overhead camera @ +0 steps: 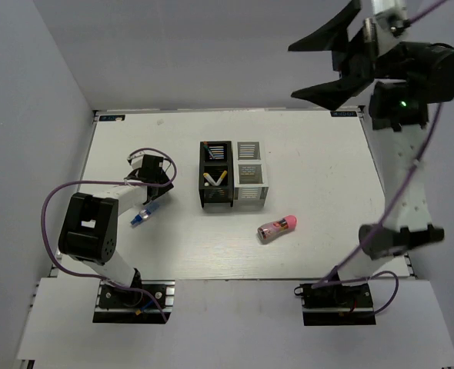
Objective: Sort the stationery into containers
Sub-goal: Pick up the stationery from the center of the board.
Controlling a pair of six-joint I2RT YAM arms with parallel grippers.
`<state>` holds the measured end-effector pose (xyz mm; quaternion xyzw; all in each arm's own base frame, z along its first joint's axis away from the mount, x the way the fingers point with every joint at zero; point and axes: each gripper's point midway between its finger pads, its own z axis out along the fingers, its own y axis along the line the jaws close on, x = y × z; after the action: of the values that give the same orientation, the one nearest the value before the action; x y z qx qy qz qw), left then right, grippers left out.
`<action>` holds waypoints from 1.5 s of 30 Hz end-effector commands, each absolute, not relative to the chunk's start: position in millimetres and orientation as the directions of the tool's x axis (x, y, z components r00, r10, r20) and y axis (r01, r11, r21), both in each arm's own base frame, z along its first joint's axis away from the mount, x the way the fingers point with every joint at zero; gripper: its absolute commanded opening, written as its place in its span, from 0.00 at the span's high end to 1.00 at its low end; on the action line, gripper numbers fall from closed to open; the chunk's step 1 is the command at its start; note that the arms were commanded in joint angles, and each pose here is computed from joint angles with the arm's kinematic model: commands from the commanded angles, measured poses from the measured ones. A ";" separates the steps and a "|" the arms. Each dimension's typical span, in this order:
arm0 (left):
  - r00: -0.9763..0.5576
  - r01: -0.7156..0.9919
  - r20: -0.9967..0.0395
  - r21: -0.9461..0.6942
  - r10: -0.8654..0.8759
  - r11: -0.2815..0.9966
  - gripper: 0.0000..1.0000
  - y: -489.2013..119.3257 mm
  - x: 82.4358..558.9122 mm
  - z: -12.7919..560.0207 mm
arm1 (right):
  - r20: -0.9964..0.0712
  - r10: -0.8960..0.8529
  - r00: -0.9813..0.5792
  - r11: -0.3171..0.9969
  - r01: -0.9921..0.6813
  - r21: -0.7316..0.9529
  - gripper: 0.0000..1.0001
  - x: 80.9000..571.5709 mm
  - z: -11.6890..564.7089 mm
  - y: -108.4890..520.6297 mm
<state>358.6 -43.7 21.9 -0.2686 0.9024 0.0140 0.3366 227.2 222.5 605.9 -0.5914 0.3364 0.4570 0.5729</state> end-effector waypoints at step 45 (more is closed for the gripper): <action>-0.947 -0.129 -0.313 0.165 -0.072 0.978 0.18 -35.4 292.0 27.4 | -0.963 -0.242 0.120 0.496 -0.838 -0.229 0.11 301.9 344.0 174.2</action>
<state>293.6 -37.2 22.6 -0.0717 0.9807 0.0827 0.1619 311.9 175.1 333.3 -0.4280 0.6364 0.2461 0.5927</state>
